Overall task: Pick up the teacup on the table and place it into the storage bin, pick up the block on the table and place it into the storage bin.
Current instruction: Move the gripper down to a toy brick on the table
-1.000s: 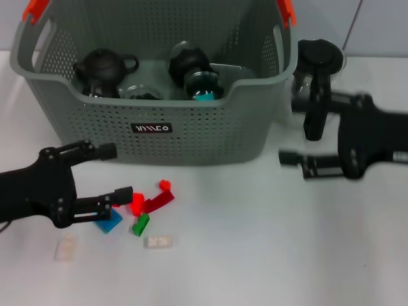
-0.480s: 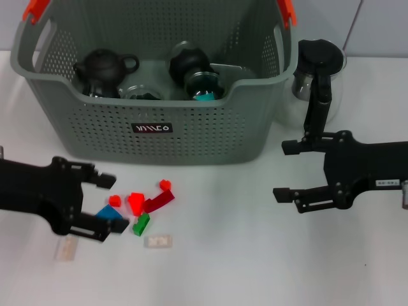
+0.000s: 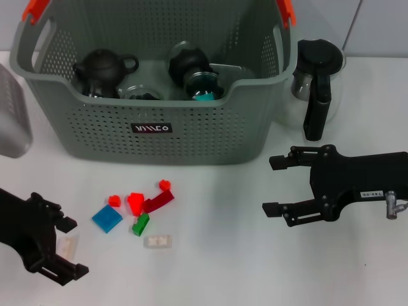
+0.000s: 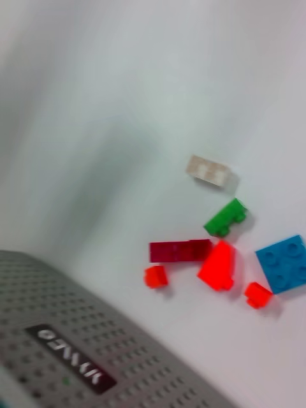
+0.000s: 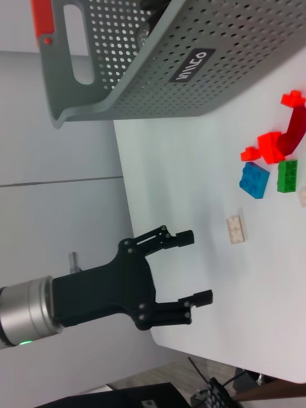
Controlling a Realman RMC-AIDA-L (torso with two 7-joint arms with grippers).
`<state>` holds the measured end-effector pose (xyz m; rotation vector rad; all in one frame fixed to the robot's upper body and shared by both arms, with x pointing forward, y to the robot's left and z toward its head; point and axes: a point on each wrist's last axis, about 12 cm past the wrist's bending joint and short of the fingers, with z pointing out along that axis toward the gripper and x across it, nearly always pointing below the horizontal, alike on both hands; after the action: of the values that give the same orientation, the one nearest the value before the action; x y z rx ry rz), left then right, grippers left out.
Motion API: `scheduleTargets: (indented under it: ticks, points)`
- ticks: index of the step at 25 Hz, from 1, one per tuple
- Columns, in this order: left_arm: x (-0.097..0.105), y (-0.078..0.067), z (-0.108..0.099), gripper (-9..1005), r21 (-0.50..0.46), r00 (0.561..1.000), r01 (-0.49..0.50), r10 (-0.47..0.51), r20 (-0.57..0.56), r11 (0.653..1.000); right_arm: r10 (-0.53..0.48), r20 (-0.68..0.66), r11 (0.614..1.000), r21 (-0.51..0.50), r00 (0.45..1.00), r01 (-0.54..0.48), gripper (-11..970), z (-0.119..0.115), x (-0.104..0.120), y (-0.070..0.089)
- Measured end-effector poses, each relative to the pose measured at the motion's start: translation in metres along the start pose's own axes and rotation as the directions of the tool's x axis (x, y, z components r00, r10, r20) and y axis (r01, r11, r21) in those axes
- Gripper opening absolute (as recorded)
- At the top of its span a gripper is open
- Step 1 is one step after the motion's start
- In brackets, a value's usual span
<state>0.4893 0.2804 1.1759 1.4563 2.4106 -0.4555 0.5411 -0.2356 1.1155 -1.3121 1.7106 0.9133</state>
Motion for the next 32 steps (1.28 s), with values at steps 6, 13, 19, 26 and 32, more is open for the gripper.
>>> scheduleTargets:
  ticks: [6, 13, 19, 26, 32]
  points:
    - [-0.005, 0.014, 0.02, 856, -0.026, 0.999, 0.003, -0.004, -0.041, 1.0, -0.011, 0.001, 1.0, 0.003, 1.0, 0.011, 914, 0.0, -0.001, -0.001]
    - [-0.006, 0.024, 0.041, 854, -0.026, 0.995, -0.009, 0.006, -0.105, 1.0, -0.008, 0.0, 1.0, -0.008, 1.0, 0.008, 914, 0.002, 0.0, -0.001]
    - [-0.002, 0.029, 0.047, 853, -0.052, 0.99, -0.005, -0.002, -0.142, 0.999, 0.002, -0.018, 0.999, -0.033, 1.0, -0.003, 914, 0.008, 0.002, -0.001]
    - [-0.001, 0.03, 0.054, 852, -0.057, 0.985, -0.028, 0.018, -0.169, 0.998, 0.005, -0.021, 0.999, -0.041, 1.0, -0.006, 914, 0.01, 0.002, -0.001]
    - [0.001, 0.031, 0.055, 851, -0.06, 0.979, -0.037, 0.024, -0.202, 0.997, 0.004, -0.027, 0.999, -0.047, 1.0, -0.005, 914, 0.011, 0.003, -0.001]
